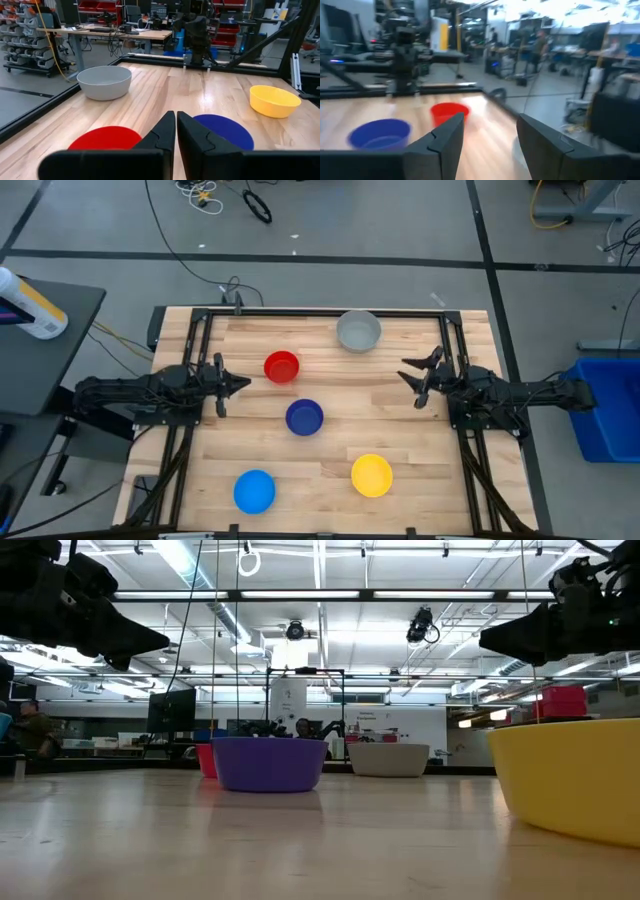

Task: Nest bowls inside each other
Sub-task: Stack the yellow bowl on the gray bowl

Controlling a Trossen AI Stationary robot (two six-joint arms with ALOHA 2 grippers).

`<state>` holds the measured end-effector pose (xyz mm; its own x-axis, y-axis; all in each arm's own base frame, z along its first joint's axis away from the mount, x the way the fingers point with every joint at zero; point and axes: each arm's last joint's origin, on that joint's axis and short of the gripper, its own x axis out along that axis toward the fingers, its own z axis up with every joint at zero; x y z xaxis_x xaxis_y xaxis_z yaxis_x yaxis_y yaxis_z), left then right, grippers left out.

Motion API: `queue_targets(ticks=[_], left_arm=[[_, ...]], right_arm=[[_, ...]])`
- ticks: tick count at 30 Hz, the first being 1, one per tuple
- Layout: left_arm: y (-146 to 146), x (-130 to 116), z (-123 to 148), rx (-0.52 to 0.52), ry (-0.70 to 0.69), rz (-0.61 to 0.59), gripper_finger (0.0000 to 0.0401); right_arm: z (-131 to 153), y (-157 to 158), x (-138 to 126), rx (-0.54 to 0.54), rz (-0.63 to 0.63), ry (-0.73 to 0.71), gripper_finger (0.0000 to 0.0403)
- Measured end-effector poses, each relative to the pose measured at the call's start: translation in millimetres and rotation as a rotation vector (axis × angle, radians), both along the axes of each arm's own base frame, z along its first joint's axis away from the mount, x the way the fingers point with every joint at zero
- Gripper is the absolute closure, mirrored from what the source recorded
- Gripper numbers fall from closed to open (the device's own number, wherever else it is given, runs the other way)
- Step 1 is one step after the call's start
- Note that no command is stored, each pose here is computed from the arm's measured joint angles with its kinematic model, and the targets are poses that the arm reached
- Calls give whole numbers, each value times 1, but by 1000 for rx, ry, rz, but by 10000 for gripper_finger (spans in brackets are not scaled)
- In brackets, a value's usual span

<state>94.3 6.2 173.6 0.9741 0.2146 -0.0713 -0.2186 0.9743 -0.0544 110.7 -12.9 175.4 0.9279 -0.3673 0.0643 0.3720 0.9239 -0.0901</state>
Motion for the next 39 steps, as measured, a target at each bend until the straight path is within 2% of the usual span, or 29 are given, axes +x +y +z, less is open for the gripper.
queue_targets(ticks=[5,10,15,24,28,31,34,39], left_arm=[[0,0,0,-42,-10,3,379],[0,0,6,-65,-72,2,379],[-1,0,13,-117,-155,-36,379],[-1,0,13,-92,-150,-19,379],[1,0,13,-65,-148,28,379],[3,-1,13,-48,-147,93,379],[4,-1,13,-15,-139,149,379],[4,-1,13,46,-120,156,379]], right_arm=[[3,0,0,5,-16,-33,222],[0,0,0,86,-11,-32,228],[-9,0,2,149,-13,36,234],[-16,-1,5,150,-19,111,237],[-17,-1,6,96,-22,140,238],[-15,-2,5,155,-54,96,239],[-15,-3,6,195,-35,91,241],[-18,-9,12,338,-63,195,240]])
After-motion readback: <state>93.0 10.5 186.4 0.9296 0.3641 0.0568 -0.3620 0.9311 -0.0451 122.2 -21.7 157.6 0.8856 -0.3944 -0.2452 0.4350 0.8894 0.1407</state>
